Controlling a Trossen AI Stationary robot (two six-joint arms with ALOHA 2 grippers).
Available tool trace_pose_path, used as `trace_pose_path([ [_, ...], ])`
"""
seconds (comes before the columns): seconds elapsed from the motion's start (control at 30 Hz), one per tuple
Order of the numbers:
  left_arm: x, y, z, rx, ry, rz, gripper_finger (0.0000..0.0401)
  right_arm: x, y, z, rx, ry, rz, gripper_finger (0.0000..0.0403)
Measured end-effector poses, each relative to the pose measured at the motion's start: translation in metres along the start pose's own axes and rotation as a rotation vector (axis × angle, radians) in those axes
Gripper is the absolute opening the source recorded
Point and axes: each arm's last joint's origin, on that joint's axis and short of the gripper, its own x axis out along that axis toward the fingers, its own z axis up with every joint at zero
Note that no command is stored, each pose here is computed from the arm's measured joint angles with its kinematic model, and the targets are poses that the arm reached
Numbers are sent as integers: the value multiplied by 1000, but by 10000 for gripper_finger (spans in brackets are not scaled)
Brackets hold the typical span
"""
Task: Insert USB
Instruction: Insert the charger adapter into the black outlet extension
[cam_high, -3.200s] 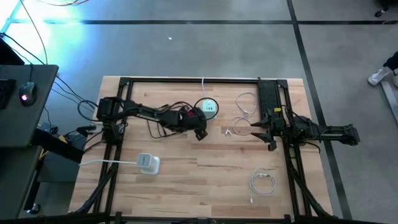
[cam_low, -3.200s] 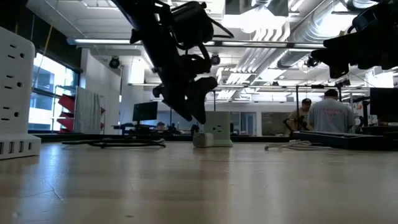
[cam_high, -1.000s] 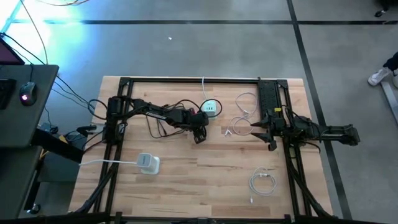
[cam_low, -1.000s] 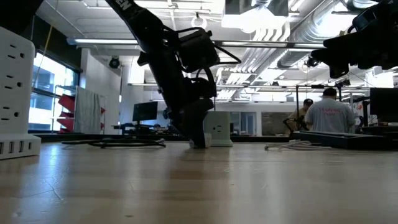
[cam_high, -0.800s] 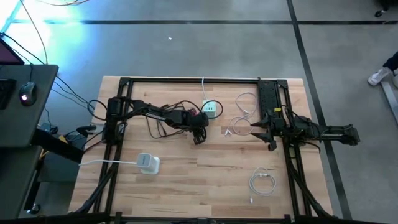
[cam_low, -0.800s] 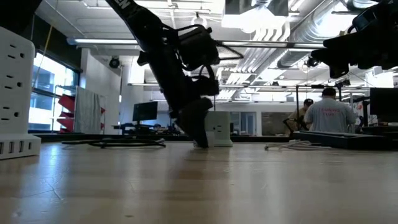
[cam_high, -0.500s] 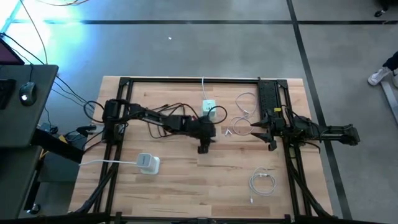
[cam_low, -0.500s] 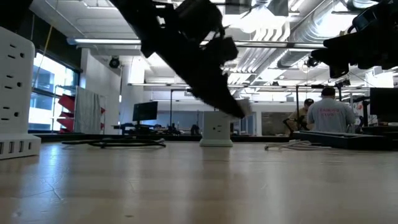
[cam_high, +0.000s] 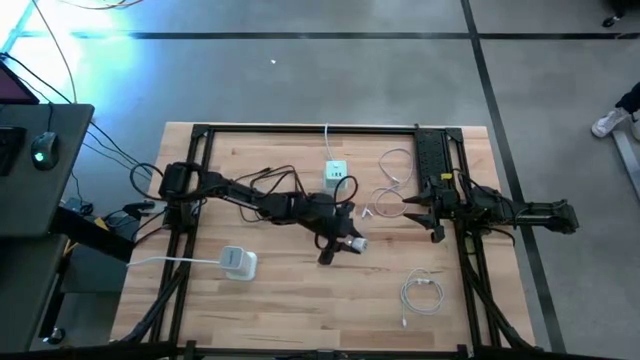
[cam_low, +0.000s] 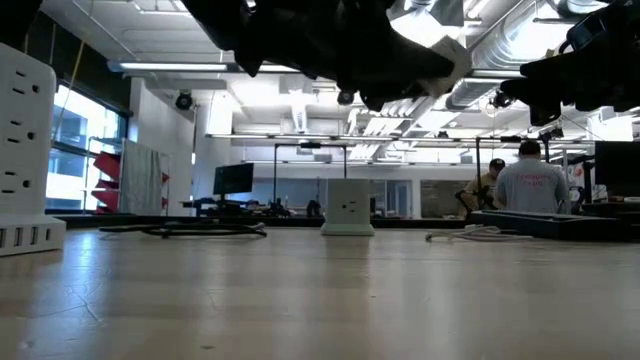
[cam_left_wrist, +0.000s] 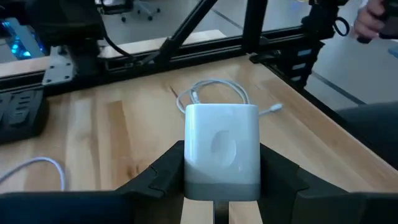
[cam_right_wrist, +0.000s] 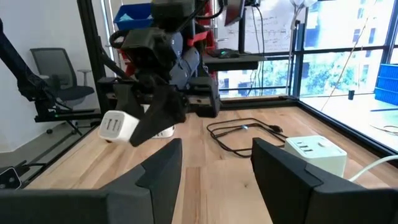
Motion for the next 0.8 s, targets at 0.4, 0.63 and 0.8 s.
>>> trace_pose_path([
  [0.4, 1, 1, 1, 14, -8, 76, 121, 1, -3, 17, 293, -186, -104, 177],
  [0.63, -2, 10, 0, -17, -9, 94, 121, 11, 2, 17, 19, -53, 18, 178],
  [0.8, -4, 18, -1, -104, -11, 112, 121, 21, 5, 20, -172, 11, 85, 178],
])
